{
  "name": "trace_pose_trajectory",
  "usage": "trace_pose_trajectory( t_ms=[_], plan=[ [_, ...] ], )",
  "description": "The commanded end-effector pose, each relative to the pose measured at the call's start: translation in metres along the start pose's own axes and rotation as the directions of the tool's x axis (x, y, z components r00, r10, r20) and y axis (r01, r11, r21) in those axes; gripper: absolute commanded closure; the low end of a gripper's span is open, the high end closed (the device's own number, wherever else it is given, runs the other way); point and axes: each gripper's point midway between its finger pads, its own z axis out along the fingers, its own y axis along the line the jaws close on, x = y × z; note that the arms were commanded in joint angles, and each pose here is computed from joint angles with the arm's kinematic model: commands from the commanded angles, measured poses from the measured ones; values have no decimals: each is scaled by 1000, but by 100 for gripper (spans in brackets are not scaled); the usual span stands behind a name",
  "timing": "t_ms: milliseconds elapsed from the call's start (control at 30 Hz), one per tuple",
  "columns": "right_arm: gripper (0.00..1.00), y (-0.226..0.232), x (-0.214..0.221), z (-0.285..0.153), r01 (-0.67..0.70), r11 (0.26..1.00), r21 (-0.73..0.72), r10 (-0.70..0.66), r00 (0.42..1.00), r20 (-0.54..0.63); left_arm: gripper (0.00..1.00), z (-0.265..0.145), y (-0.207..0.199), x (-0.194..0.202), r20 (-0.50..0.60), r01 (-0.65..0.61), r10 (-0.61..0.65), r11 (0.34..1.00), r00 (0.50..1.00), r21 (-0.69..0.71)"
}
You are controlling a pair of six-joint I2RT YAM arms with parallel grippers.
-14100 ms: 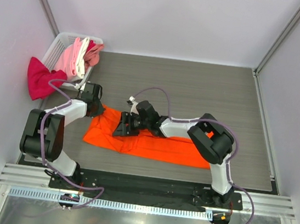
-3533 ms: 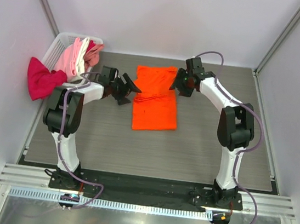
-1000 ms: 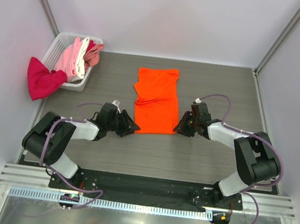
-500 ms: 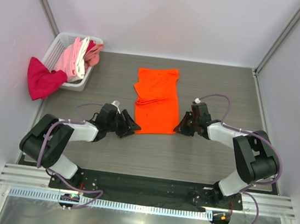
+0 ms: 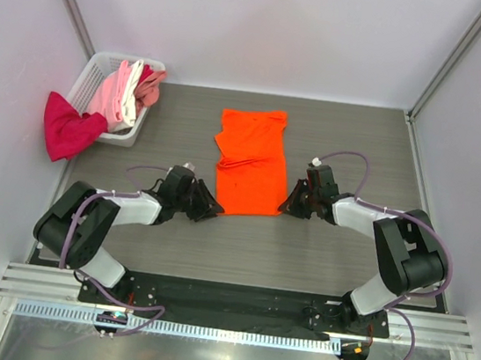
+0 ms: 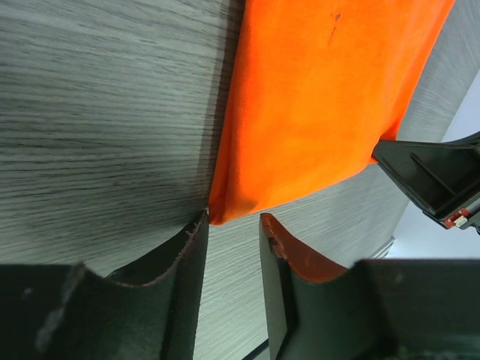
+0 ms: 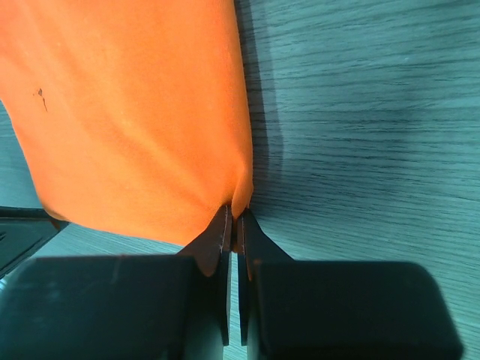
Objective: Fold and stack the t-shirts
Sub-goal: Fold the tshirt
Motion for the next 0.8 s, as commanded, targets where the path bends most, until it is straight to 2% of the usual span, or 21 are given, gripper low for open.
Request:
trace_pose_trajectory(
  t_ms=[0,200,233,367,567,767],
  plan=[
    [99,-5,2,-1,34,999,14,-34,999,10,64,1,60,19,-39,-9,0,975,999,-220],
    [99,-3,0,-3,43,999,5,-43,999,21,74,4,59,17,-30,-17,11,976,999,-215],
    [99,-4,0,-3,41,999,5,-41,999,21,84,4,59,16,-28,-18,12,977,1000,-215],
    [99,-1,-1,-7,50,999,-9,-49,998,32,100,7,59,11,-18,-20,16,972,1000,-233],
    [99,1,2,-13,51,998,-28,-50,998,34,100,5,45,4,-23,-30,25,975,999,-218],
    [99,3,13,-29,70,998,-10,-69,997,30,100,-15,38,18,-71,-49,37,983,997,-177]
  ],
)
